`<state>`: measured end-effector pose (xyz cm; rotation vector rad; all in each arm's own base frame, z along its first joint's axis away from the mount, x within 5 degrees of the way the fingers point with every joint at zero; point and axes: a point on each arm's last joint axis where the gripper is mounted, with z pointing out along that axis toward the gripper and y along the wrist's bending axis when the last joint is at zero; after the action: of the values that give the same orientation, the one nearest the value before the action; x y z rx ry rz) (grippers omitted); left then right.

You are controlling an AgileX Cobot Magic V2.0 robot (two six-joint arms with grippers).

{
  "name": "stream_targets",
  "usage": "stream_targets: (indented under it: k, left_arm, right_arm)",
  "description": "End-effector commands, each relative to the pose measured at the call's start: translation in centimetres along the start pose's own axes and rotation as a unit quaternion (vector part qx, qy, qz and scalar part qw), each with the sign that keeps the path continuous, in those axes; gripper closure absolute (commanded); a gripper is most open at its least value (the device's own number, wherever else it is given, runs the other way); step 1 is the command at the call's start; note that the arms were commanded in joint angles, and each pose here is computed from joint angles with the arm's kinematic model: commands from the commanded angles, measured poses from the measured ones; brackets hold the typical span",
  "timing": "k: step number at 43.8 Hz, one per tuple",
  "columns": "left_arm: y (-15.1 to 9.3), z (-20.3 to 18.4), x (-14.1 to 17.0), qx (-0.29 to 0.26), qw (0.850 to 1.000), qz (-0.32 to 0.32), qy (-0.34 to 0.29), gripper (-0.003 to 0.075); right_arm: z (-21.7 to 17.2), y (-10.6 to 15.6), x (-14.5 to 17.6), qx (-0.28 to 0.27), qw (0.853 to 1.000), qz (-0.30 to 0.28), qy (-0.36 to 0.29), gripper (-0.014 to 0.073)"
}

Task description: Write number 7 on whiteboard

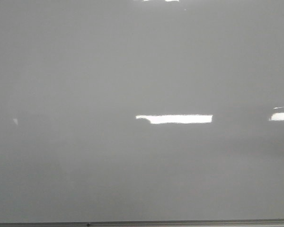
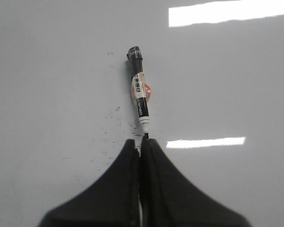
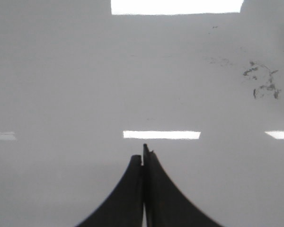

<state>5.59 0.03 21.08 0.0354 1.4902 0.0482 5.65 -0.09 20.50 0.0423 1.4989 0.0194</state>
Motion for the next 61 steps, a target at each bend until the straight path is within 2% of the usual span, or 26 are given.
stream_targets:
  k: [1, 48, 56, 61]
  left_arm:
    - [0.0, -0.1, -0.4, 0.001, 0.999, -0.005, -0.040, 0.0741]
    - [0.0, -0.1, -0.5, 0.001, 0.999, -0.005, -0.045, 0.0741]
    - [0.1, -0.4, -2.6, -0.002, 0.994, -0.009, -0.108, 0.0741]
    - [0.3, -0.9, -5.2, -0.001, 0.993, -0.030, -0.111, 0.0741]
  right_arm:
    - [-0.2, 0.0, -0.9, 0.001, 0.999, -0.002, -0.053, 0.0713]
    - [-0.2, 0.0, -1.1, 0.001, 0.999, -0.002, -0.053, 0.0713]
    - [-0.5, 0.1, -3.2, 0.000, 0.998, -0.002, -0.063, 0.0713]
    - [-1.1, 0.2, -5.9, -0.001, 0.997, -0.003, -0.082, 0.0713]
